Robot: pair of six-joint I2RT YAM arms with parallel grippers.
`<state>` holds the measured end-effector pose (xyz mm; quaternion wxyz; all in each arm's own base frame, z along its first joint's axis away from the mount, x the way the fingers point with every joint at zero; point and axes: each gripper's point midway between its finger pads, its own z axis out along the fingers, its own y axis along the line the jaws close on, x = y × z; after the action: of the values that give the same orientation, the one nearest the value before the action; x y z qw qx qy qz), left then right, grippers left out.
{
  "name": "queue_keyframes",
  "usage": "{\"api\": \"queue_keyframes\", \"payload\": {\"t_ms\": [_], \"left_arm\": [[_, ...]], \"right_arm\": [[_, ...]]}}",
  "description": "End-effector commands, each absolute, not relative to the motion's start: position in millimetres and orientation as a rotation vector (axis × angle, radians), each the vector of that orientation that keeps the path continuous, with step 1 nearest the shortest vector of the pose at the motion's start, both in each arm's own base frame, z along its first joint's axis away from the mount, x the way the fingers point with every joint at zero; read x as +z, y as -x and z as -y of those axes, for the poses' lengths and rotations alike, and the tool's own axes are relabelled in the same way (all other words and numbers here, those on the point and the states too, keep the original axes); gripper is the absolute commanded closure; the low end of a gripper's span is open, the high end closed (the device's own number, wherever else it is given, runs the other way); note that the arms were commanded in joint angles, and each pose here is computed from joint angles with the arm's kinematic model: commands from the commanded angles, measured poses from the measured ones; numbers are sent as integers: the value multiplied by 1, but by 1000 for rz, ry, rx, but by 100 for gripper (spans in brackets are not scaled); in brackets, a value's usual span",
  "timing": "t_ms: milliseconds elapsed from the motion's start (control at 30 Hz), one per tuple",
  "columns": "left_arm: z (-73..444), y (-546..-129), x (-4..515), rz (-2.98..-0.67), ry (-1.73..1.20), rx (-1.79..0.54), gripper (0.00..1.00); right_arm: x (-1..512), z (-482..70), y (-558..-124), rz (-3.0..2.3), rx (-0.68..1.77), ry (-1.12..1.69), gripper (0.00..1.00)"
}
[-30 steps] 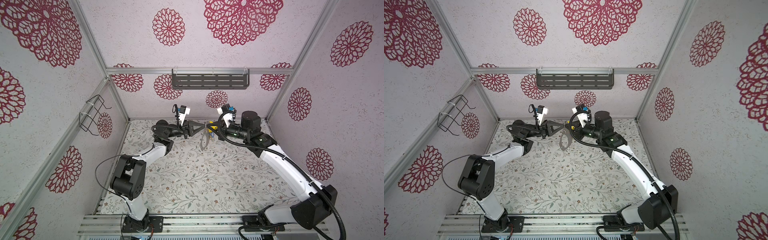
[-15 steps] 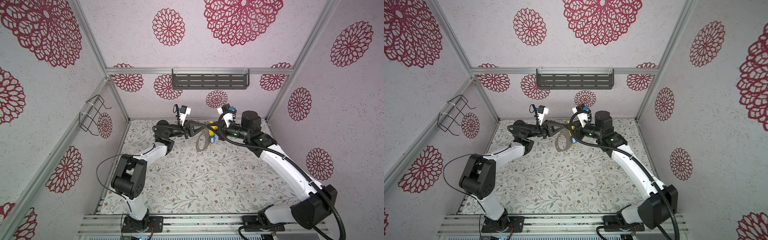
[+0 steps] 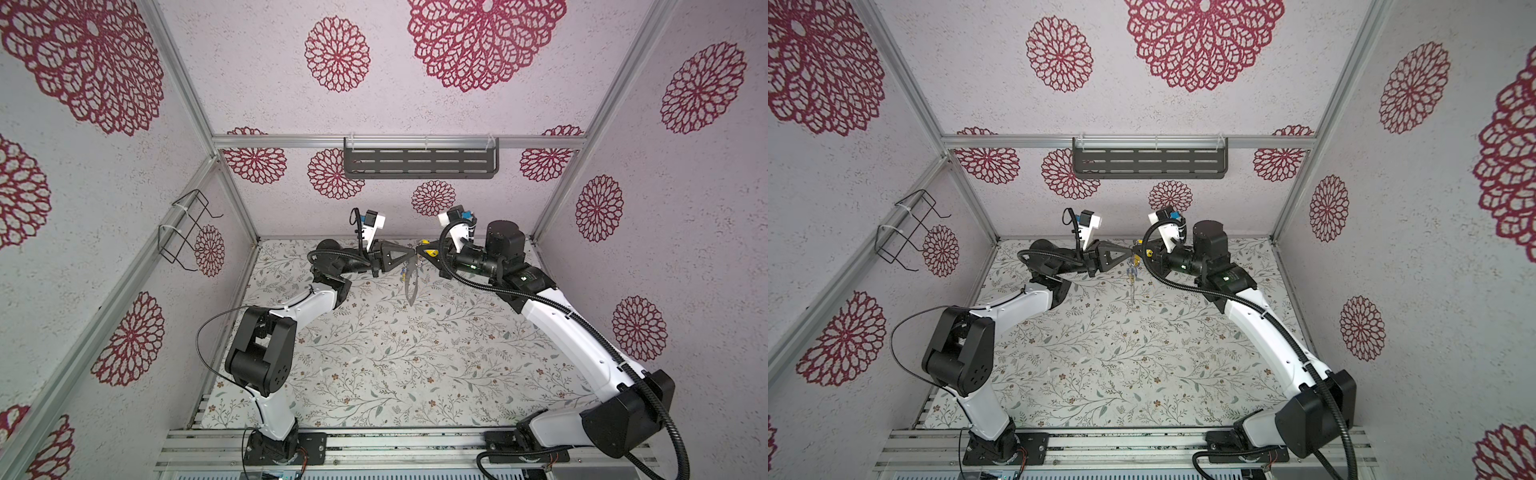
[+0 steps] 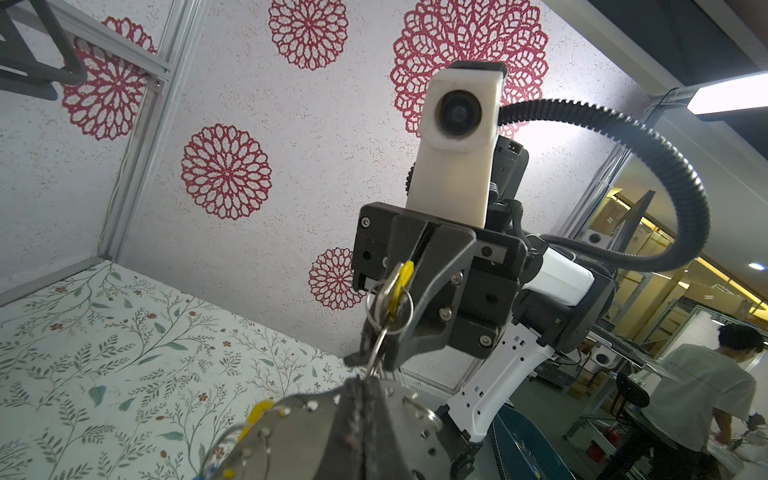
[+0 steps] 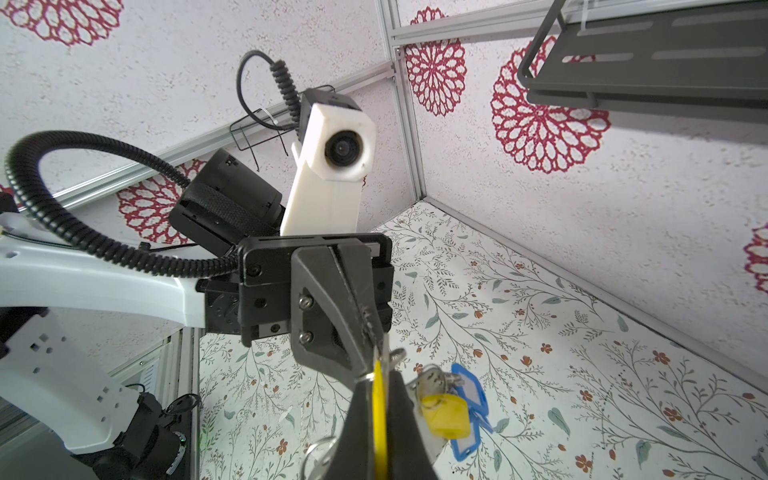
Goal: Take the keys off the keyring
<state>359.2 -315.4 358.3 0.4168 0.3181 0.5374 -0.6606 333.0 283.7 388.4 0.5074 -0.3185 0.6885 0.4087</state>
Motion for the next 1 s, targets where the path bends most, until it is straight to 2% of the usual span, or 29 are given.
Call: {"api": "queue_keyframes", "payload": {"t_ms": [0, 200, 400, 967], "left_arm": [[315, -353, 368, -1308, -832, -1649, 100], [307, -346, 384, -1324, -822, -1600, 100], [307, -353, 365, -1570, -823, -1375, 100], [306, -356, 361, -1740, -754, -1312, 100]], "right_arm": [[413, -278, -327, -1573, 988, 759, 100], [391, -254, -340, -1653, 878, 671, 100], [376, -252, -339, -1691, 872, 672, 100], [375, -252, -334, -1683, 883, 689, 100]]}}
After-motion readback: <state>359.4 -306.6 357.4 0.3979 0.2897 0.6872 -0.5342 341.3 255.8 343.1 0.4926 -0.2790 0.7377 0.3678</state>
